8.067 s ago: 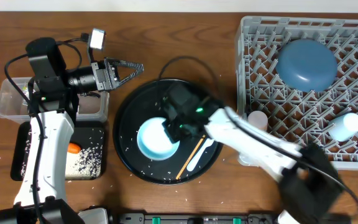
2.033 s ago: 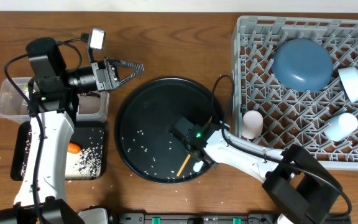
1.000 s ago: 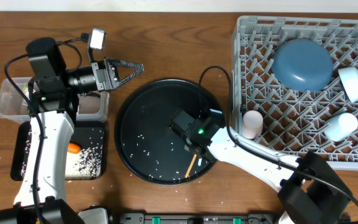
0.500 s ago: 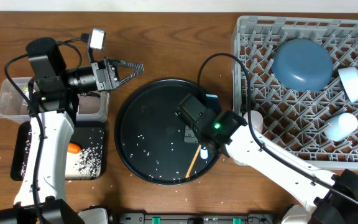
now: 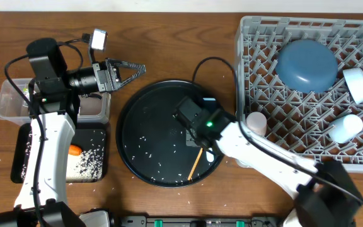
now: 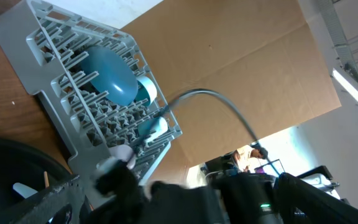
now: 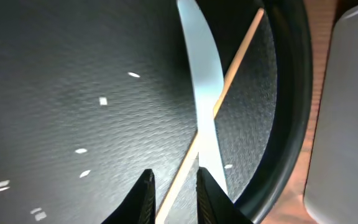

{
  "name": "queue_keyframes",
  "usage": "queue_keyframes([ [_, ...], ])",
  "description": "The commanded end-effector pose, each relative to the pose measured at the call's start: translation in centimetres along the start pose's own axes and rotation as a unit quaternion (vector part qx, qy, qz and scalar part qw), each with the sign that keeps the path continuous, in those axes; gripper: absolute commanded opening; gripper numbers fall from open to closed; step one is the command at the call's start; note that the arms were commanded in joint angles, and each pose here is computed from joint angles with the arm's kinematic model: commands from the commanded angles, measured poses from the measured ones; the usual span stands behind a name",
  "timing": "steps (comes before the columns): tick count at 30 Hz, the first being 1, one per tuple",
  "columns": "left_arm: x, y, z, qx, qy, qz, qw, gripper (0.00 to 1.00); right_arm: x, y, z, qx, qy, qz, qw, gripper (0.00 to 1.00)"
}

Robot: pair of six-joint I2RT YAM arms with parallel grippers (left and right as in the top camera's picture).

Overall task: Sort waste into correct bins and load items into the dishwasher rack
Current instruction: 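Close right gripper on the white knife and lift it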

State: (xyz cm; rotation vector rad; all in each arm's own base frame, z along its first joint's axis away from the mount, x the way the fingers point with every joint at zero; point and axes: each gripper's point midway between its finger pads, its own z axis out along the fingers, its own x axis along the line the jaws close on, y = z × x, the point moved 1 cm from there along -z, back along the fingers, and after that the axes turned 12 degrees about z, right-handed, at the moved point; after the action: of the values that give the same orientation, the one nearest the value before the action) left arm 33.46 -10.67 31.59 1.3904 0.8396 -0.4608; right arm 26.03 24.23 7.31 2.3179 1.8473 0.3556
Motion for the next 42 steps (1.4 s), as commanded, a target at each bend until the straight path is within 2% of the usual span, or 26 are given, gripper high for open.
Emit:
queue_keyframes([
  [1, -0.1, 0.0, -0.1, 0.001, -0.004, 0.009, 1.000, 0.98, -0.6, 0.8, 2.2, -0.002, -0.028, -0.025, 0.999, 0.15],
  [9, -0.1, 0.0, -0.1, 0.001, -0.004, 0.009, 1.000, 0.98, -1.9, 1.1, 5.3, 0.018, -0.060, -0.023, 0.998, 0.08],
  [26, -0.1, 0.0, -0.1, 0.001, -0.004, 0.009, 1.000, 0.98, -2.2, -0.1, 7.8, 0.049, -0.070, -0.018, 0.996, 0.10],
  [32, -0.1, 0.0, -0.1, 0.001, -0.004, 0.009, 1.000, 0.98, -2.2, -0.6, 8.1, 0.061, -0.069, -0.020, 0.996, 0.09],
  [33, -0.1, 0.0, -0.1, 0.001, -0.004, 0.009, 1.000, 0.98, -2.1, -0.8, 8.1, 0.066, -0.066, -0.019, 0.995, 0.08],
  [34, -0.1, 0.0, -0.1, 0.001, -0.004, 0.009, 1.000, 0.98, -2.0, -1.0, 8.0, 0.071, -0.063, -0.019, 0.995, 0.01],
  [42, -0.1, 0.0, -0.1, 0.001, -0.004, 0.009, 1.000, 0.98, -1.9, -0.5, 7.3, 0.070, -0.052, -0.038, 0.995, 0.01],
])
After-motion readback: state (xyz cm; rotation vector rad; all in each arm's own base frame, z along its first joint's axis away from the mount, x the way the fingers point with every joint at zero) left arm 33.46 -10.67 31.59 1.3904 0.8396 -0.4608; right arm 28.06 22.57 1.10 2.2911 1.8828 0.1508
